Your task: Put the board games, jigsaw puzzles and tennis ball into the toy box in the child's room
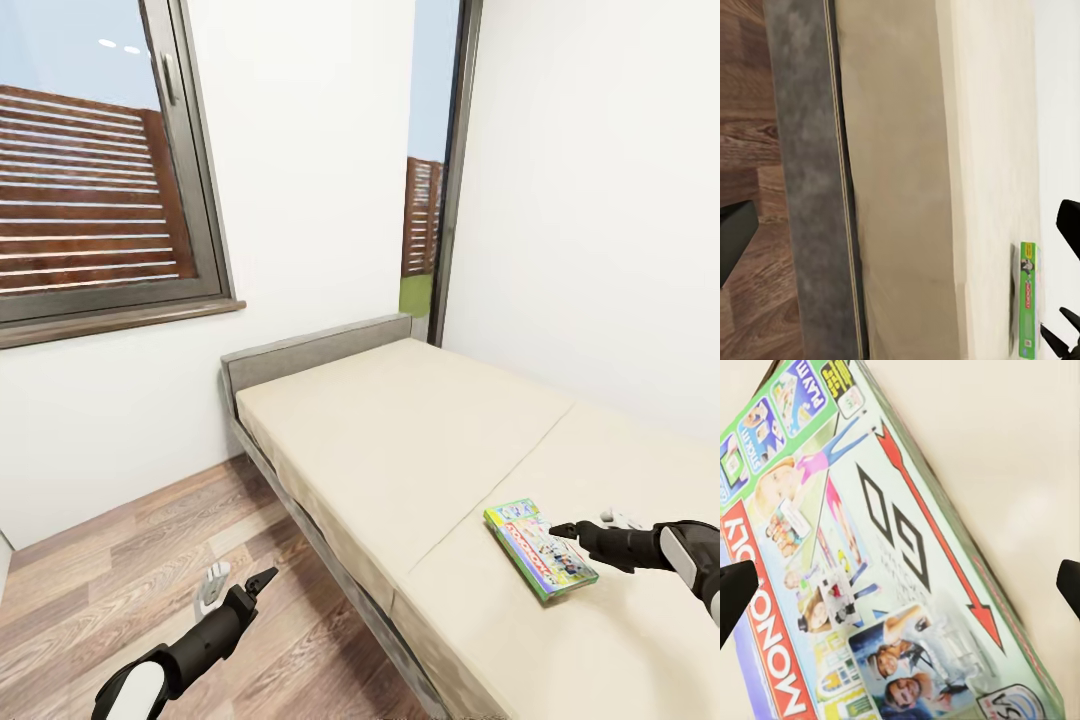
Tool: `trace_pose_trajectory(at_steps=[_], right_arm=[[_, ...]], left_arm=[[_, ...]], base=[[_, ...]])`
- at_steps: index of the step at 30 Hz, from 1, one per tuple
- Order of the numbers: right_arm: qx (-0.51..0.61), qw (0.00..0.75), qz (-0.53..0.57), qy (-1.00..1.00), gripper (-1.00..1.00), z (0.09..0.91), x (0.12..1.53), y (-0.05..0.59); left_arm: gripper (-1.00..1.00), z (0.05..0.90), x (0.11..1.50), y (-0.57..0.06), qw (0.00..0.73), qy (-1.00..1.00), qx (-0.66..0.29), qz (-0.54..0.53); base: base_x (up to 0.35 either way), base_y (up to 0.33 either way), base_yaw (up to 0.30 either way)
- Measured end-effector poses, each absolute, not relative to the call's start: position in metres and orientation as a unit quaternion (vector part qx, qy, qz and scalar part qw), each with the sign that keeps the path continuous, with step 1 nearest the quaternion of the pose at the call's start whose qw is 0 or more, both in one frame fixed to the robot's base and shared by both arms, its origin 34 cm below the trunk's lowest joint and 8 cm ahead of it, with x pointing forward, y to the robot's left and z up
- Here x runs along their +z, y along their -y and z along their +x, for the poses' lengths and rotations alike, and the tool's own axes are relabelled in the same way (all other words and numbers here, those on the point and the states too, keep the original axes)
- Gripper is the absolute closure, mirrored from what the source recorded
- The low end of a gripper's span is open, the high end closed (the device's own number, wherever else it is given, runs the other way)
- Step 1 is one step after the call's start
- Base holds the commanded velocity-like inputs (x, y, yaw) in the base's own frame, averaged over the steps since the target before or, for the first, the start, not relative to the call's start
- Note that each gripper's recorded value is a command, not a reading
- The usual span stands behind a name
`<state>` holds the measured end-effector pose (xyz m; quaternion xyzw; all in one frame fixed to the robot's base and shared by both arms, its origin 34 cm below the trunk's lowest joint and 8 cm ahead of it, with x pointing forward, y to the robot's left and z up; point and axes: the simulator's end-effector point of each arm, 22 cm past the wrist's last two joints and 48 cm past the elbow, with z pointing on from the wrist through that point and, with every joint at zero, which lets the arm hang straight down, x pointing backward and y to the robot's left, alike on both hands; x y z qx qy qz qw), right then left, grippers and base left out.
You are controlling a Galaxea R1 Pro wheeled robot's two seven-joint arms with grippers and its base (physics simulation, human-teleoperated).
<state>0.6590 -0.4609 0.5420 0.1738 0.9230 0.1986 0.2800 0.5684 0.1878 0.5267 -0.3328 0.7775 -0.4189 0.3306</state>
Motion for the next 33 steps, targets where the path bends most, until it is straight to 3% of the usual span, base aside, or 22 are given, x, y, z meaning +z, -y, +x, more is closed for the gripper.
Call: trace_pose_trajectory(at_steps=[33], right_arm=[[0.206, 0.282, 0.172, -0.921, -1.0, 0.6572, 0.5329, 0.4583]], left_arm=[[-1.0, 0.5656, 0.5157, -0.1872, 0.33, -0.778, -0.419, -0.332]], base=[[0.0, 0.0, 0.0]])
